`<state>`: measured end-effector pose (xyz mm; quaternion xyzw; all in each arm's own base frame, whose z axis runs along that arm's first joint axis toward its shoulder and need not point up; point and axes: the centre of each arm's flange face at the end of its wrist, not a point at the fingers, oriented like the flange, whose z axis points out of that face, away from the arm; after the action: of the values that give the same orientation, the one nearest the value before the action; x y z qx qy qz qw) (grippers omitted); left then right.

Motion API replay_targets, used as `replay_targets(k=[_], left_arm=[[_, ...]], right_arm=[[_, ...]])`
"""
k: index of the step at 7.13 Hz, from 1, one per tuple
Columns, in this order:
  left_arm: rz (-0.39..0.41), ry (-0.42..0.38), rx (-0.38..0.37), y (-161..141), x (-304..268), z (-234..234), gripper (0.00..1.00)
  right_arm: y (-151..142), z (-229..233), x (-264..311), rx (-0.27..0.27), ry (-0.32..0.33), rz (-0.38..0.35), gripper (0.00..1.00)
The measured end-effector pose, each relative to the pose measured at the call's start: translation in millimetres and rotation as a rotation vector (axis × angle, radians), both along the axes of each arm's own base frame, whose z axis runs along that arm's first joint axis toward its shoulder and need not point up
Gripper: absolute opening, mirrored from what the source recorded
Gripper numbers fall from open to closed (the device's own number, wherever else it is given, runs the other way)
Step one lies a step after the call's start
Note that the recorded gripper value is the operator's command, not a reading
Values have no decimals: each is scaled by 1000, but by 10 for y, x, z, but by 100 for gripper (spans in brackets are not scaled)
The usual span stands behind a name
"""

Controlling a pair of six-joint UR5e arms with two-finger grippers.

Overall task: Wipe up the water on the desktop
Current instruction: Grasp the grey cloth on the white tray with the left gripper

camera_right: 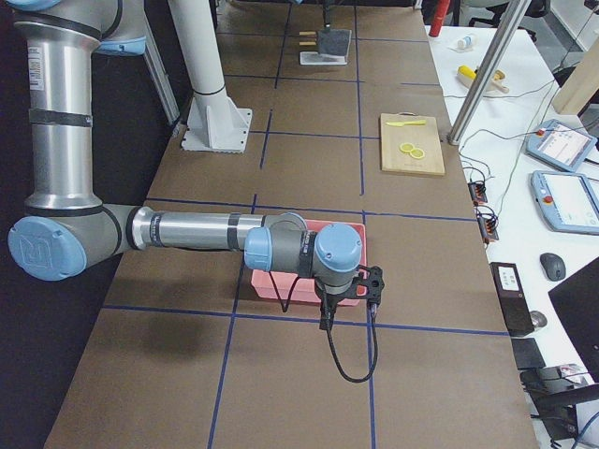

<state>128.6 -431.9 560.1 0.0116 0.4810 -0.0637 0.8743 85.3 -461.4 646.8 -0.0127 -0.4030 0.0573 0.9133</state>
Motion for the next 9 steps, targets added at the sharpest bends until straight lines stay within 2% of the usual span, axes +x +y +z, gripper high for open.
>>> replay_targets(k=[3,9], left_arm=[[4,13,9,-4,12,-80,68],[4,8,2,25,-26,-34,39]], right_arm=[[0,4,0,-1,0,0,100],[9,23,-1,-5,0,0,100]])
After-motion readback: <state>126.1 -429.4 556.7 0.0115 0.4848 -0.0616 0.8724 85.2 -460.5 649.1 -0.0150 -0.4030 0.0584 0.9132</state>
